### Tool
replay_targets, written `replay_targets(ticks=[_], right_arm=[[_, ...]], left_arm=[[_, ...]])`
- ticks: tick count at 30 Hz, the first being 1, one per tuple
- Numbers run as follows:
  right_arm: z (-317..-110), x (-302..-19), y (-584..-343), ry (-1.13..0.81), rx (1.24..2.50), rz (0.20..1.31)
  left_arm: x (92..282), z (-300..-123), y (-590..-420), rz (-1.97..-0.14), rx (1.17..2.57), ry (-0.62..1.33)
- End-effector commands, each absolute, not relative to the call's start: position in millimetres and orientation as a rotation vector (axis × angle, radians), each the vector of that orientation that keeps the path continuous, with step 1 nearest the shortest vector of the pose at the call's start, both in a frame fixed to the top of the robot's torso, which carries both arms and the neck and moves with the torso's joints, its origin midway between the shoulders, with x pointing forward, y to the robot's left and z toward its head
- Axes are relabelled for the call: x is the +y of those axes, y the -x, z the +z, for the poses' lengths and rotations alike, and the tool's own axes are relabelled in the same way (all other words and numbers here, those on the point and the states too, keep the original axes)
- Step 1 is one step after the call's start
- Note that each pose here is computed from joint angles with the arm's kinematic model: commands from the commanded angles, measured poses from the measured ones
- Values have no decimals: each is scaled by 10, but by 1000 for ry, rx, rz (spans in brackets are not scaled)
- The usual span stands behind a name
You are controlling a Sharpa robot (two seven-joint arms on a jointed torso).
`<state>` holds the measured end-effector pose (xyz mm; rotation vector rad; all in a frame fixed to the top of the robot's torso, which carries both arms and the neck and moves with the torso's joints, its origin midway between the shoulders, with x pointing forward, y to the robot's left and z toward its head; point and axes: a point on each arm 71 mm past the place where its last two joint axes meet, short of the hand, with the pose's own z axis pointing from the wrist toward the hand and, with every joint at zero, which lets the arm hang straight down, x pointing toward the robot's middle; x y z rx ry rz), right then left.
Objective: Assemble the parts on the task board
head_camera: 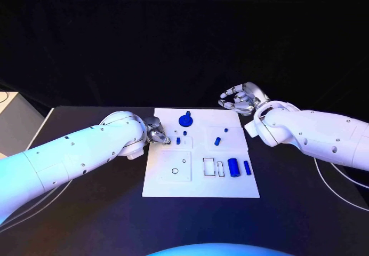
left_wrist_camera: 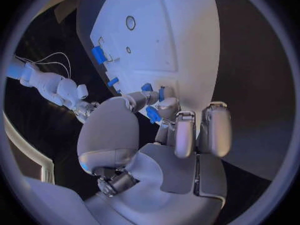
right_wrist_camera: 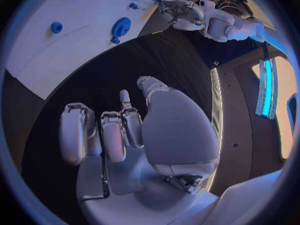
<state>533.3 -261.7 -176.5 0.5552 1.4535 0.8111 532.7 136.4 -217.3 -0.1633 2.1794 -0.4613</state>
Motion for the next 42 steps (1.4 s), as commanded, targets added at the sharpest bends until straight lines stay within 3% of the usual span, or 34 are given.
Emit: replay_targets(ticks=[1, 22, 42], right_arm=[[-1766, -2604, -5327, -540, 1463, 820], [-1764, -2604, -5322, -540, 1461, 821], [-1764, -2594, -5318, -537, 1466, 823]], left_arm=[[1336, -2200, -5297, -449, 2217, 117], [1323, -2211, -5335, -435, 2215, 117], [1233, -2261, -5343, -443, 2310, 96]])
